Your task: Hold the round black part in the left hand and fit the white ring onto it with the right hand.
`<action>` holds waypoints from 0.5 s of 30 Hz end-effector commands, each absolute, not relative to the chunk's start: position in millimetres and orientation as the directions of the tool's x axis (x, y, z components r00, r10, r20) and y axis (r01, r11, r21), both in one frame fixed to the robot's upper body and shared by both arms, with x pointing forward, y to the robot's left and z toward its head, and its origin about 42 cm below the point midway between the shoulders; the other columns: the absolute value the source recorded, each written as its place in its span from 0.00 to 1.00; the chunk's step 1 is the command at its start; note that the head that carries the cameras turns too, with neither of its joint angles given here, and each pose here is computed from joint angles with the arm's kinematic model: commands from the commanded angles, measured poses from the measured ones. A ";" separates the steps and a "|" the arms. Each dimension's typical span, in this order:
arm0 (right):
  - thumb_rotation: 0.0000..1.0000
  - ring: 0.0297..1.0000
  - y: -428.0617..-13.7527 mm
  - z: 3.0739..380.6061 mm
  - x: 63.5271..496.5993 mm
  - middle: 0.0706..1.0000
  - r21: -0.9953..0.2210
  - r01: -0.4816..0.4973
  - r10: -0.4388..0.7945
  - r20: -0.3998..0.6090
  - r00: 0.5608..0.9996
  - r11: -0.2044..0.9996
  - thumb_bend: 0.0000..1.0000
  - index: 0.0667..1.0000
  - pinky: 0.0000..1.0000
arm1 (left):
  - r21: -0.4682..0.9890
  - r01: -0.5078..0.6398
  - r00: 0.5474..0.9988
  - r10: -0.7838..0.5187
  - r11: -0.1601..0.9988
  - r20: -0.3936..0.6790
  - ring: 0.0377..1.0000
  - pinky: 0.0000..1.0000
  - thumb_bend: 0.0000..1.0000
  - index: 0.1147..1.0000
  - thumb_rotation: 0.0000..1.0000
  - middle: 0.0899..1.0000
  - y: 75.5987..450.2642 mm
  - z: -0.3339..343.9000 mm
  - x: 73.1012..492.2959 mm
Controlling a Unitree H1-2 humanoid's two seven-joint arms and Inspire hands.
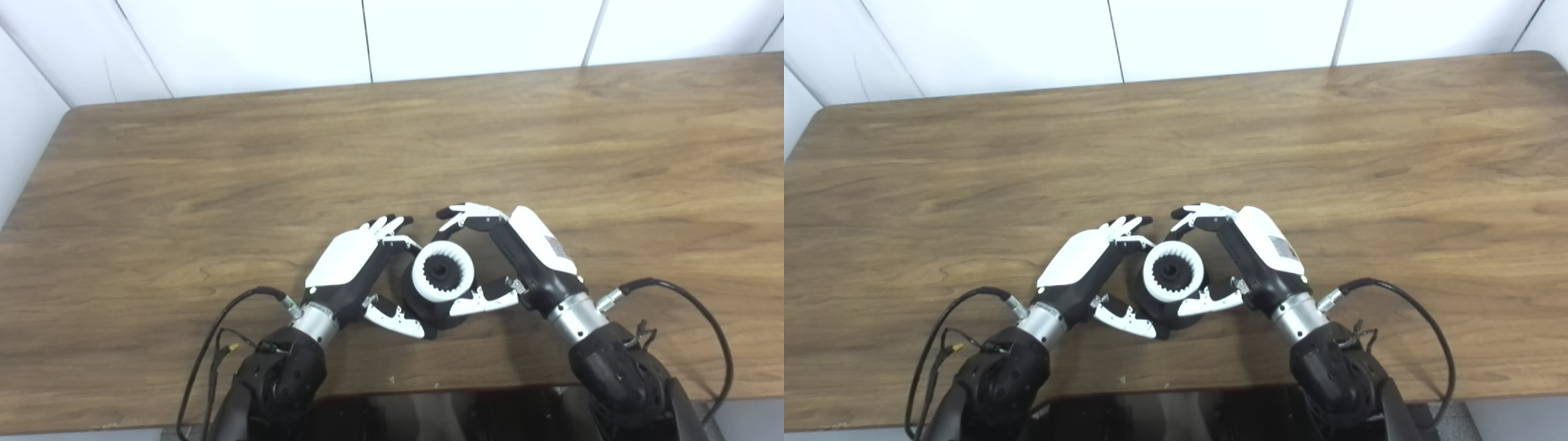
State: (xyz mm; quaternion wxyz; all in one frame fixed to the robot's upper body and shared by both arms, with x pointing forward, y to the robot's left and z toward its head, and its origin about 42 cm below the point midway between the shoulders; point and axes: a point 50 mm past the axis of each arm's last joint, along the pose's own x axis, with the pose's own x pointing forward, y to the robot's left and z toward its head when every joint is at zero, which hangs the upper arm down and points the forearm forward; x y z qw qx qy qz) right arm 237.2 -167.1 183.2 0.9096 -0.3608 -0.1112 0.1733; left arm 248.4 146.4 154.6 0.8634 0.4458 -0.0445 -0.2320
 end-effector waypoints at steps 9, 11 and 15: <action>0.42 0.89 -168.7 191.0 244.3 0.88 -0.765 -0.284 0.453 0.012 0.891 0.578 0.92 0.68 0.83 | 0.806 0.307 0.893 -0.447 0.505 -0.060 1.00 1.00 1.00 0.58 0.32 0.97 144.2 168.5 255.2; 0.43 0.90 -168.8 191.5 244.8 0.89 -0.769 -0.286 0.455 0.006 0.891 0.571 0.93 0.69 0.84 | 0.807 0.308 0.893 -0.447 0.504 -0.062 1.00 1.00 1.00 0.58 0.32 0.97 144.5 168.1 255.4; 0.44 0.90 -168.4 191.9 245.2 0.90 -0.771 -0.291 0.456 -0.001 0.890 0.566 0.94 0.71 0.86 | 0.808 0.307 0.893 -0.446 0.503 -0.062 1.00 1.00 1.00 0.58 0.32 0.97 145.1 168.1 255.5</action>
